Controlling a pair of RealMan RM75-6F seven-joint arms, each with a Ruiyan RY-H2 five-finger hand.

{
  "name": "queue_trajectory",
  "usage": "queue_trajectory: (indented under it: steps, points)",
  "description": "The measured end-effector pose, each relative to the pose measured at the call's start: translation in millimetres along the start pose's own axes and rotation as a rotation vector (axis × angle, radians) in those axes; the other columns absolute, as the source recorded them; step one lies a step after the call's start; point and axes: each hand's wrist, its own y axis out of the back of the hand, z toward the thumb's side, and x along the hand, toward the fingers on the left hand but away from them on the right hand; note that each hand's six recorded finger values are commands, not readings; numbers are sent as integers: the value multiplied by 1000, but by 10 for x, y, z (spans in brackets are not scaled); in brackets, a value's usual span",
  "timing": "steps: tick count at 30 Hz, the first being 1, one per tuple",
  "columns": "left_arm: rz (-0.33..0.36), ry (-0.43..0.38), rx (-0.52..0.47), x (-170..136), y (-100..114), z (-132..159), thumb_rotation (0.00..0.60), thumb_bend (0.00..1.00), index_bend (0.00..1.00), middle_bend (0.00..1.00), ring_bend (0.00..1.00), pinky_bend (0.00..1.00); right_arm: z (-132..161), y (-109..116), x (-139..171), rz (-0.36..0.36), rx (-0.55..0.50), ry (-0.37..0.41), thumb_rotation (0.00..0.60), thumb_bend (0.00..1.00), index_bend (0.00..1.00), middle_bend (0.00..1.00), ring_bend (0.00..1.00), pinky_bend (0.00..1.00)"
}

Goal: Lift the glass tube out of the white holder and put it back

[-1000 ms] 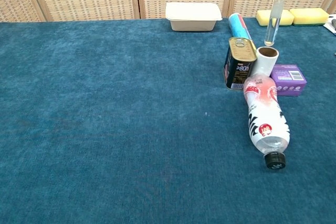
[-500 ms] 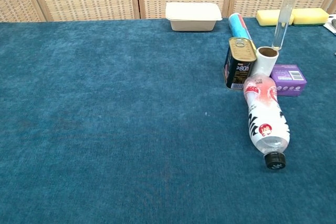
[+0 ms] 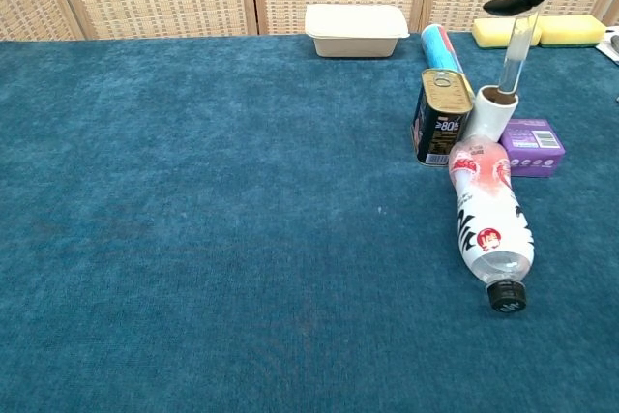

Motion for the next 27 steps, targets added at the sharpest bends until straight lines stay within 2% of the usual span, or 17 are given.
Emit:
queue_trajectory:
  steps: [15,27]
  points:
    - [-1,0,-1,0,-1,-2,600,153,453,419,234,316,103,-89,-3,27,-16,23,600,355,784,1000,1000,880]
    - [-2,0,-2,1,0,-1,600,153,453,419,234,316,229,-348,-25,65,-2,35,600,355,784,1000,1000,880]
